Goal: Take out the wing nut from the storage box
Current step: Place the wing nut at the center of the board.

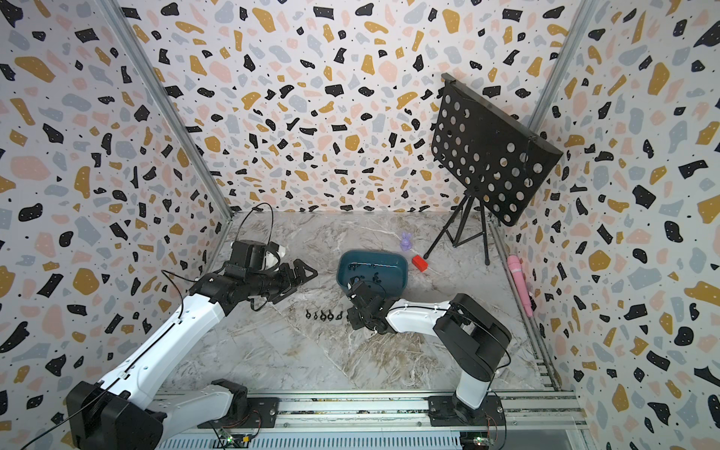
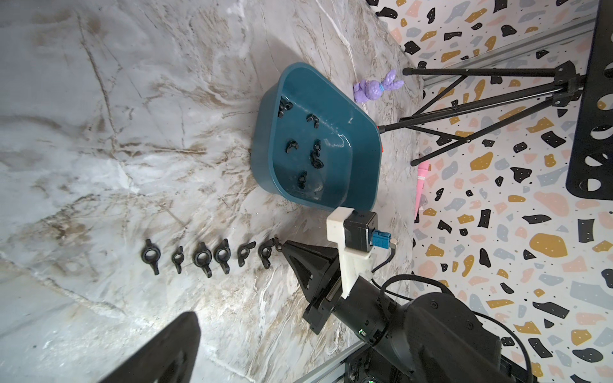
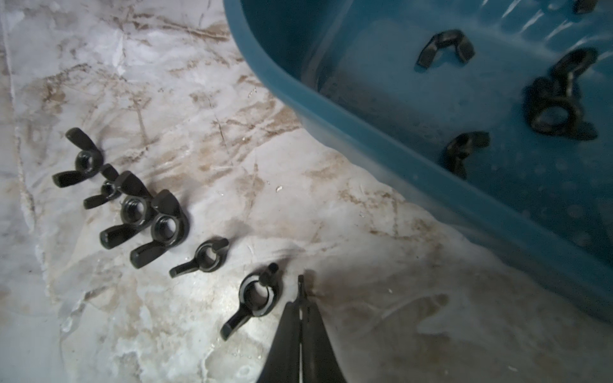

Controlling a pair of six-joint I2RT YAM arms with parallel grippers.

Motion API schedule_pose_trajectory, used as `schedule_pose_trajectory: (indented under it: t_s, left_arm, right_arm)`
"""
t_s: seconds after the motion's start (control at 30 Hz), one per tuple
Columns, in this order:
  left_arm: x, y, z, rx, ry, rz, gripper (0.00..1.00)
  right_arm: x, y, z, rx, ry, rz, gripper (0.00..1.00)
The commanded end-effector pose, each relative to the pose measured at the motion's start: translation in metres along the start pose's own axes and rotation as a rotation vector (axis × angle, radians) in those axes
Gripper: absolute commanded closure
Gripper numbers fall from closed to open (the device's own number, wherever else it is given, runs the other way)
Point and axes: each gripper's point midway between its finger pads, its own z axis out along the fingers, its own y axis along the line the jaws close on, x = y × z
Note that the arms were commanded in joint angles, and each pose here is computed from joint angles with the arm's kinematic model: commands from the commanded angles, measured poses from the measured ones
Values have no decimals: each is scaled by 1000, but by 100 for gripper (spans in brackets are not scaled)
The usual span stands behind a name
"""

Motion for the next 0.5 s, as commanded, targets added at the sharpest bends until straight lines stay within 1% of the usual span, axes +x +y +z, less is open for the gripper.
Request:
schedule_pose_trajectory:
  t_s: [0.0, 0.13, 0.2, 0.3, 0.4, 0.47]
  left_arm:
    - [-1, 1, -3, 4, -15, 20, 0]
    - [-2, 0, -3, 5, -15, 20, 0]
    - [-2, 0, -2, 4, -14, 20, 0]
    - [-2, 0, -2, 5, -15, 18, 0]
    - [-3, -1, -3, 6, -17, 21, 0]
    - [-4, 0, -2, 2, -19, 24, 0]
  right_arm:
    - [-3, 1, -8, 4, -21, 6, 89]
    - [-1, 1, -11, 3, -18, 10, 87]
    - [0, 0, -12, 6, -19, 12, 84]
    - [0, -1, -13, 9, -18, 11, 82]
    - [-7, 0, -19, 14, -37, 12, 80]
    - [-9, -3, -26, 31, -33, 8, 77]
